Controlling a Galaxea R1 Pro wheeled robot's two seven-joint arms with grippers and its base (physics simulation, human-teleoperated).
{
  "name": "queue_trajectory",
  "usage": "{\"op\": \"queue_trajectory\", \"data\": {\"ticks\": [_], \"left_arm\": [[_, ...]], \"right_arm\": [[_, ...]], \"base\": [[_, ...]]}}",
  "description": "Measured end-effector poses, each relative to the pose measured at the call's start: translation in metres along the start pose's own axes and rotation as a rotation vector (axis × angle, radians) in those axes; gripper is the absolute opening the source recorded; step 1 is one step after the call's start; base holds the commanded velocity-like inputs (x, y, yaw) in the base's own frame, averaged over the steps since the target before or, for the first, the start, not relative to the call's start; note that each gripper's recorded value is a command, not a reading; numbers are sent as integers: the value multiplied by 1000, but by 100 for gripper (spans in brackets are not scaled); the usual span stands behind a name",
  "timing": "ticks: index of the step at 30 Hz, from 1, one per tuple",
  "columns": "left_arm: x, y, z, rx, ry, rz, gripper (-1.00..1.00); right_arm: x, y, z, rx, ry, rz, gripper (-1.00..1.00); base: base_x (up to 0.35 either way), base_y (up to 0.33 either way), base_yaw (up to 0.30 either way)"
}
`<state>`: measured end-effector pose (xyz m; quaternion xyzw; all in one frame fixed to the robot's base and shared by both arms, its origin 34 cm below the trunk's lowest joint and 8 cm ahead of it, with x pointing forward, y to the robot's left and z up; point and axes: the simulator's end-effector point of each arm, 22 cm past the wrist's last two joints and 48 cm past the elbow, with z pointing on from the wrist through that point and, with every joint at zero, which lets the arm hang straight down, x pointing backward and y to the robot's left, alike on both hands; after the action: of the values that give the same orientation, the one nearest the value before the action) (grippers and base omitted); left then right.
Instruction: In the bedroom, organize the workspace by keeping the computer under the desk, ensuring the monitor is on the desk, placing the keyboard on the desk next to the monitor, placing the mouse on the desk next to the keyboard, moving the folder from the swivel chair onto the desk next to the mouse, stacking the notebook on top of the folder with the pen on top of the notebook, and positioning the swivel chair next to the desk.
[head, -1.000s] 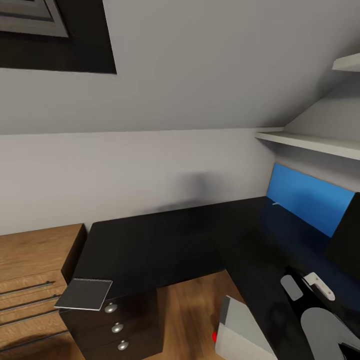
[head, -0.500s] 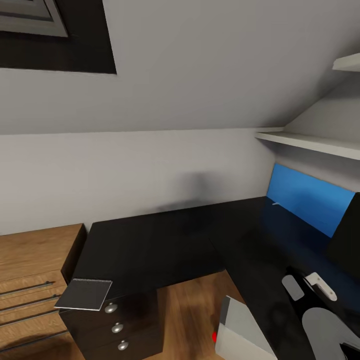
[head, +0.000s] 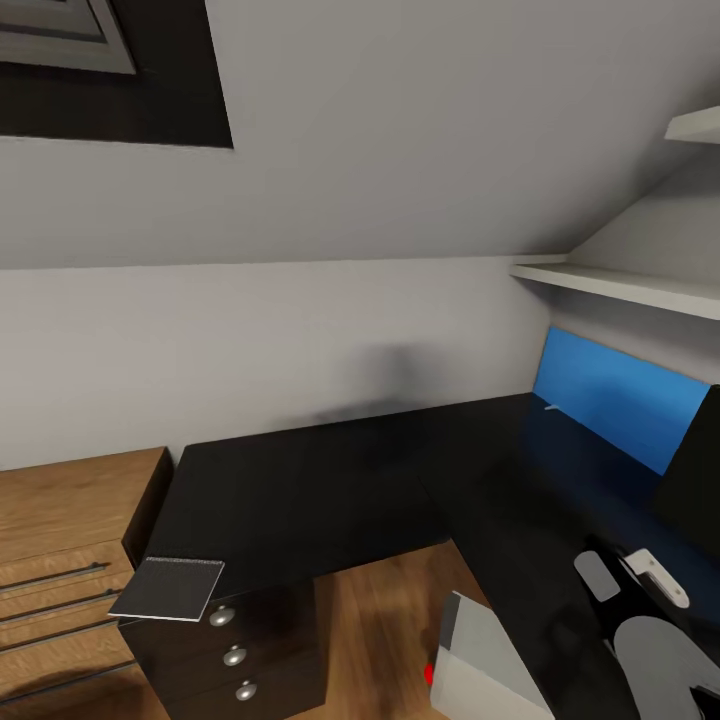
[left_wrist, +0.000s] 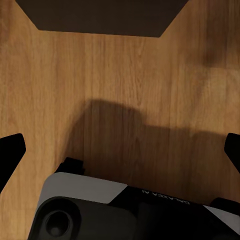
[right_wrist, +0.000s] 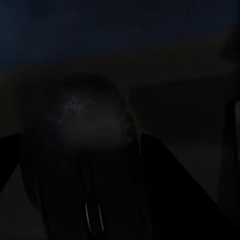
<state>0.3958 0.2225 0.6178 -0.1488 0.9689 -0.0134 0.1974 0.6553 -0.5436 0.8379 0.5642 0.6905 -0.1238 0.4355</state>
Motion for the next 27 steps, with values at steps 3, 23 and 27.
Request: {"op": "queue_trajectory", "data": {"ticks": [3, 23, 27], "left_arm": [[0, 1, 0, -1, 0, -1, 100], [0, 1, 0, -2, 0, -2, 100], [0, 1, 0, -2, 0, -2, 100]], "right_arm": [[0, 0, 0, 1, 0, 1, -100], [-10, -9, 5, 17, -7, 23, -100], [-9, -8, 4, 16, -6, 23, -100]], "base": [[0, 0, 0], [0, 0, 0], [0, 0, 0]]}}
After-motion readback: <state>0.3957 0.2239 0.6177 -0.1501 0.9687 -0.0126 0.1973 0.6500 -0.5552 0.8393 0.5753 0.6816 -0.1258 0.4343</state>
